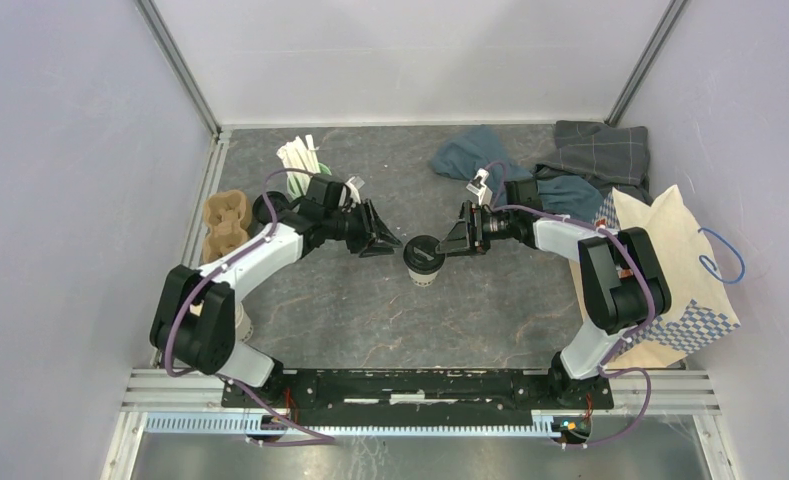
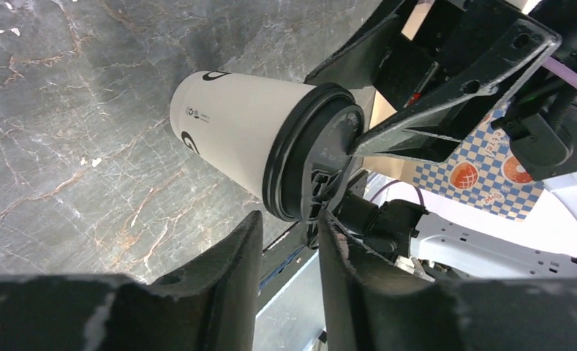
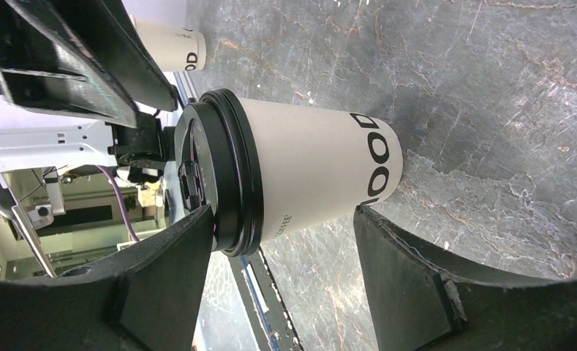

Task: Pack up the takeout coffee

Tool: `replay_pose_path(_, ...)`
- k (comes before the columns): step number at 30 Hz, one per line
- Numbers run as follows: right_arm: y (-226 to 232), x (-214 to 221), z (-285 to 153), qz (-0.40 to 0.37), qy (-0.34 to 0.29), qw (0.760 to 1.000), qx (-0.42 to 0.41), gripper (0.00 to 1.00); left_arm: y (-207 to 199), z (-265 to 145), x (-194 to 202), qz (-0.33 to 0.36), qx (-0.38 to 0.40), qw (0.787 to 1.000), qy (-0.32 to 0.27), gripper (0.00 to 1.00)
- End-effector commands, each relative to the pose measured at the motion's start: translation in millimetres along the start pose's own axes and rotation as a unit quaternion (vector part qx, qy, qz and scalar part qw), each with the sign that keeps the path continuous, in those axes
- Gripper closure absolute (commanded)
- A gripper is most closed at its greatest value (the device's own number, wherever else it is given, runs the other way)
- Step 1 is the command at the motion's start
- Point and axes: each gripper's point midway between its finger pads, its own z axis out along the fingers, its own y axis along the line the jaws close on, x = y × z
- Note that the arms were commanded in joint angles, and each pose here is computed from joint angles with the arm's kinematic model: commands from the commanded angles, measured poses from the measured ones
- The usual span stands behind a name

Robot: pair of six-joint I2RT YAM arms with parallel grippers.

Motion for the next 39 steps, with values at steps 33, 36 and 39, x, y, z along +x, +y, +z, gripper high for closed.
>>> replay_pose_path(33,2.9,-9.4,2.2,-0.020,-0.009,1.000,-0.002,0.30,-6.2,9.9,7.4,-0.009,0.000,1.000,0.015,0.56)
replay_pose_path(36,3.0,-9.9,2.9,-0.021,-0.008,1.000,-0.003,0.30,-2.9,11.6,9.3,-0.012,-0.003,1.000,0.019,0.57)
replay_pose_path(39,3.5,-10.0,3.2,-0.021,-0.008,1.000,-0.004,0.30,-2.4,11.9,9.1,-0.016,-0.004,1.000,0.019,0.58)
